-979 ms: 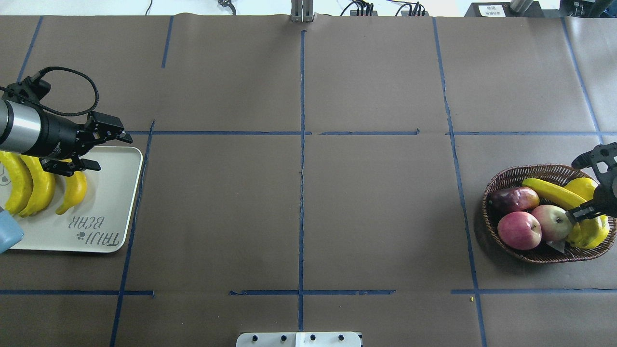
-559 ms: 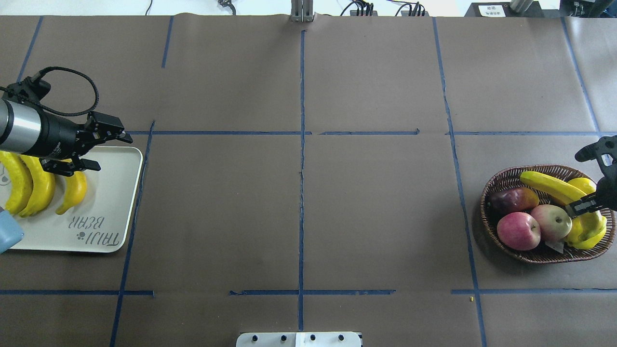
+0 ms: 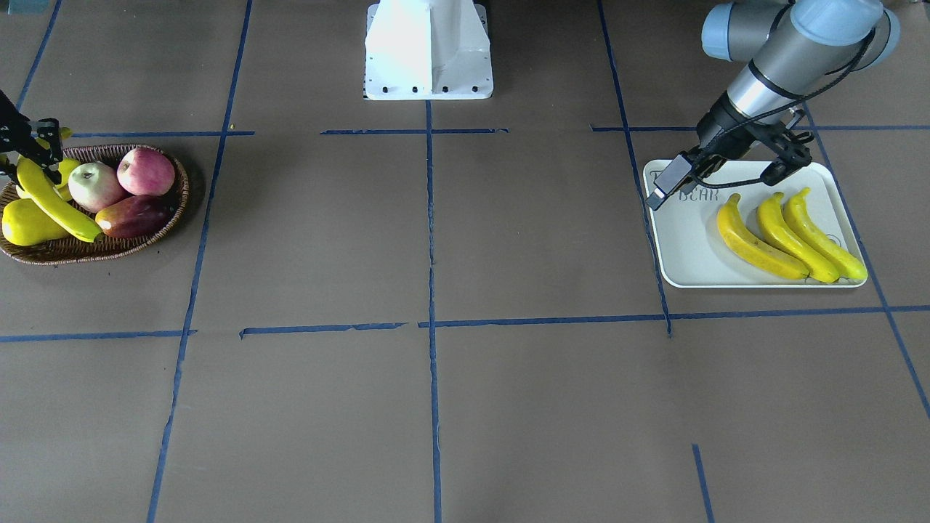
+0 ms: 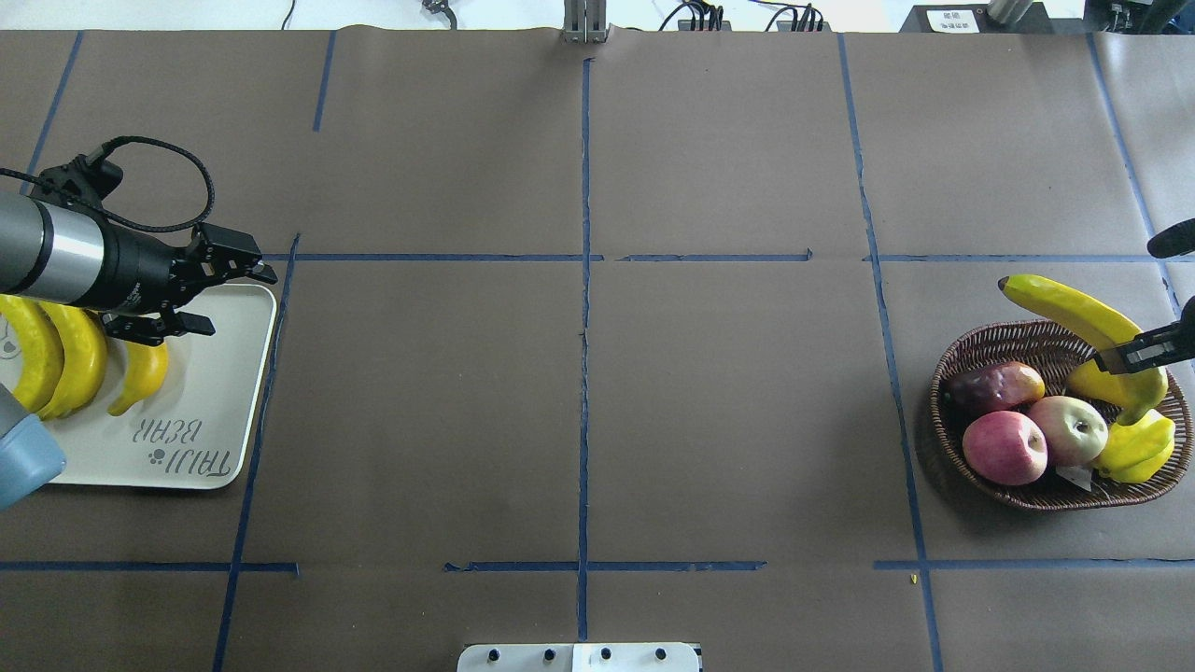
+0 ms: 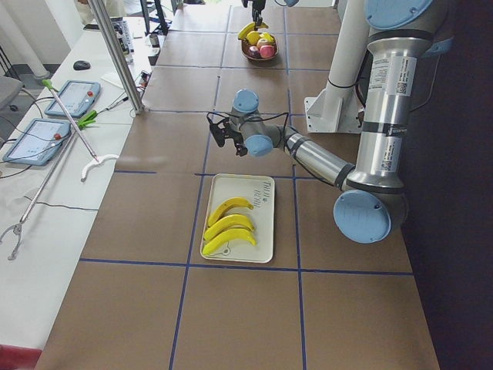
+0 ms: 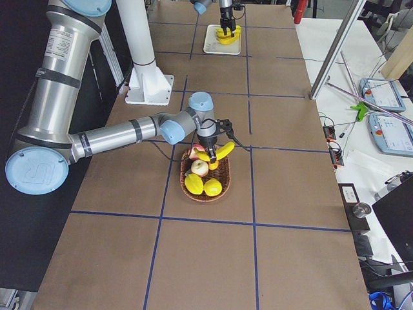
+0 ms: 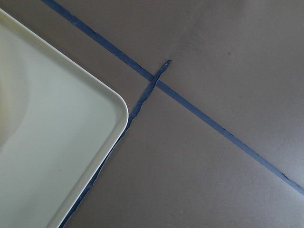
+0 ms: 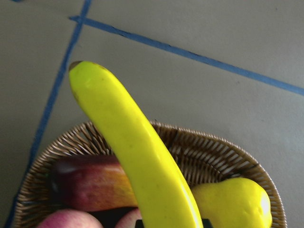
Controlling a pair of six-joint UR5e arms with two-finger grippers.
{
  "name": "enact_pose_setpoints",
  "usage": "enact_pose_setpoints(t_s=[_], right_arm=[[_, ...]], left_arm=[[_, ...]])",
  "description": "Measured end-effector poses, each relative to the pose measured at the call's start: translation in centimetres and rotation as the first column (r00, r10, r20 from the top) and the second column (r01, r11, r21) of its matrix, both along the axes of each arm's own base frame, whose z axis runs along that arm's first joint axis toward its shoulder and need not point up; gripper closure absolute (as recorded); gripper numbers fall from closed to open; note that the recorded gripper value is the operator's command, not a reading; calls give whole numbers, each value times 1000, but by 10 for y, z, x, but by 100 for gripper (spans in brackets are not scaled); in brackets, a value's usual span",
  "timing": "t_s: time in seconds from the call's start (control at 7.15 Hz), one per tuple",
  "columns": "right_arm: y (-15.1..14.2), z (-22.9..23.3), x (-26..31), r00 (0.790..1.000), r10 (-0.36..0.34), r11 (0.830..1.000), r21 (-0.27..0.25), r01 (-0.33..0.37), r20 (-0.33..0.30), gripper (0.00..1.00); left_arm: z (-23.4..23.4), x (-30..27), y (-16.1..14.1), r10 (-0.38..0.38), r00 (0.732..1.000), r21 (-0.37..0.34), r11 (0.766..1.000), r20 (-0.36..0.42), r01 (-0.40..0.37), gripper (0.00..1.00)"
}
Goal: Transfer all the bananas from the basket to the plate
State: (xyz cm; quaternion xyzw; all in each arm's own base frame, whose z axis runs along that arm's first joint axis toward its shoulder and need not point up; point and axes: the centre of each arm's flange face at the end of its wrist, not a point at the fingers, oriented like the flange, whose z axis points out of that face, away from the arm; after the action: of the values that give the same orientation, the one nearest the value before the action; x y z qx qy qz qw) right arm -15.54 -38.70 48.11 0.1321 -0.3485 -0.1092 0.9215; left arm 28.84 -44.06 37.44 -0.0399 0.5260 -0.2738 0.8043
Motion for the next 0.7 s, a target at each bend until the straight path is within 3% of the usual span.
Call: enact_pose_setpoints(t_s=[0.28, 0.42, 0.7], right_arm=[[-22, -54, -35, 994, 23, 1000, 11, -25, 104, 97], [-29, -81, -67, 989, 2, 1000, 19, -5, 149, 97], [-36, -142, -145, 970, 10, 1000, -24, -4, 245, 97]], left_arm=[[-20, 24, 2, -15, 1000, 23, 1000, -10, 15, 0], [-32, 33, 2, -15, 1000, 19, 1000, -24, 16, 0], [-70, 60, 2, -20, 997, -31, 999, -76, 18, 0]])
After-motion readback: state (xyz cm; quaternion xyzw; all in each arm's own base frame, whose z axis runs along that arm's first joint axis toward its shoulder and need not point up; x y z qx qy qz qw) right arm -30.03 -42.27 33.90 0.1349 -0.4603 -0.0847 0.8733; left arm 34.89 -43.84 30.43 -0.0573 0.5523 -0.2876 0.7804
